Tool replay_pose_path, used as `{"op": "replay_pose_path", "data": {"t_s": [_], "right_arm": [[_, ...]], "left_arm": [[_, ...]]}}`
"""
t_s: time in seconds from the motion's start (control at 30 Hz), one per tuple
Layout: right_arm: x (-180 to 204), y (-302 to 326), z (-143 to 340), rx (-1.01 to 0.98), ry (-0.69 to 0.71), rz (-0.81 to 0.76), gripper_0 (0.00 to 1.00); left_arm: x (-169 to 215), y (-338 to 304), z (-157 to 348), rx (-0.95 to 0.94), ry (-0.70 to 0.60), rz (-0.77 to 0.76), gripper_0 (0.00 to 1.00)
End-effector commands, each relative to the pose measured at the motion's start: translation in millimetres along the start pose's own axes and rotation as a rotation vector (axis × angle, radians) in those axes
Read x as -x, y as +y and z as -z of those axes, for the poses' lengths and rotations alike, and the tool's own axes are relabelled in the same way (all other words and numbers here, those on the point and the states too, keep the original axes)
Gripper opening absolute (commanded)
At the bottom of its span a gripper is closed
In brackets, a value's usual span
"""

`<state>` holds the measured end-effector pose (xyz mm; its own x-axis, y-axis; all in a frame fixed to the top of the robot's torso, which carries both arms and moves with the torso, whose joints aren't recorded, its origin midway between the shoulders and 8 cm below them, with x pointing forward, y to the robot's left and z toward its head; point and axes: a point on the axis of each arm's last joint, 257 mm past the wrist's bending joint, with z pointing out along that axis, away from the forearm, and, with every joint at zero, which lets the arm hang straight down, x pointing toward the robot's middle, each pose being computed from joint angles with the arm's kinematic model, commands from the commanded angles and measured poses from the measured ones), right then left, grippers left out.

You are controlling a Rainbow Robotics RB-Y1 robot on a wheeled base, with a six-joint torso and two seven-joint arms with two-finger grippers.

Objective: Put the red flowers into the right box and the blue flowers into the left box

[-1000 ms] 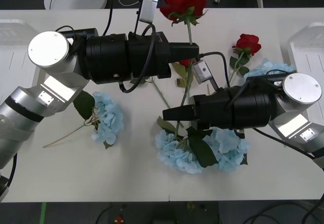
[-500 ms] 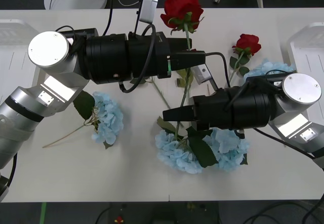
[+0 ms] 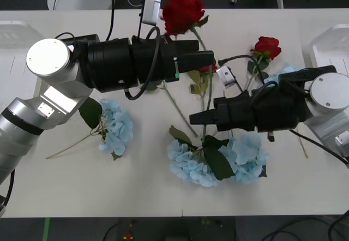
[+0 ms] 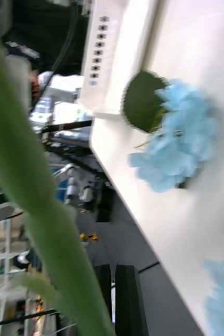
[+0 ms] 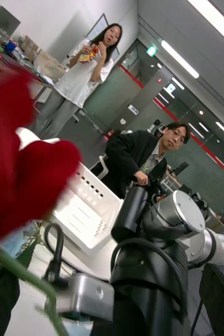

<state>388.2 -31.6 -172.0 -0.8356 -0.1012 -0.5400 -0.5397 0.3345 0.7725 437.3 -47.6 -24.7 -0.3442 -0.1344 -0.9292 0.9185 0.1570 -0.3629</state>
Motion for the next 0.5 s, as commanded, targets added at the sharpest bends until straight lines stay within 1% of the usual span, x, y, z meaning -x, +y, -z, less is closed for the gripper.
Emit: {"op": "replay_pose_path", "data": {"t_s": [0.03, 0.1, 0.13, 0.17, 0.2, 0.3, 0.37, 0.43, 0.47, 0.5], "right_arm": [[34.5, -45.9, 67.7, -0.261, -0.047, 0.012, 0.0], [50.2, -80.7, 109.5, -0.449, -0.056, 0.05, 0.0], [54.2, -89.8, 121.6, -0.5, -0.056, 0.062, 0.0], [61.0, -106.6, 144.2, -0.592, -0.052, 0.087, 0.0], [63.7, -113.9, 155.3, -0.632, -0.05, 0.089, 0.0], [80.3, -147.0, 216.7, -0.807, -0.055, 0.066, 0.0], [86.3, -158.5, 242.3, -0.873, -0.064, 0.054, 0.0], [96.5, -167.9, 279.3, -0.972, -0.074, 0.049, 0.0], [98.7, -171.3, 291.1, -1.007, -0.073, 0.053, 0.0], [105.3, -177.4, 318.5, -1.084, -0.081, 0.057, 0.0]], "left_arm": [[43.4, 24.1, 44.3, 0.094, -0.056, -0.125, 1.0], [52.8, 40.2, 67.8, 0.149, -0.063, -0.143, 1.0], [54.7, 43.5, 74.3, 0.163, -0.063, -0.149, 1.0], [56.5, 49.0, 87.3, 0.185, -0.059, -0.155, 1.0], [57.3, 51.2, 93.7, 0.194, -0.056, -0.158, 1.0], [52.2, 62.5, 137.8, 0.249, -0.009, -0.168, 1.0], [48.5, 67.4, 160.1, 0.278, 0.022, -0.173, 1.0], [39.4, 71.8, 199.0, 0.325, 0.098, -0.189, 1.0], [35.9, 72.1, 208.6, 0.334, 0.122, -0.192, 1.0], [27.6, 71.5, 231.2, 0.356, 0.182, -0.201, 1.0]]}}
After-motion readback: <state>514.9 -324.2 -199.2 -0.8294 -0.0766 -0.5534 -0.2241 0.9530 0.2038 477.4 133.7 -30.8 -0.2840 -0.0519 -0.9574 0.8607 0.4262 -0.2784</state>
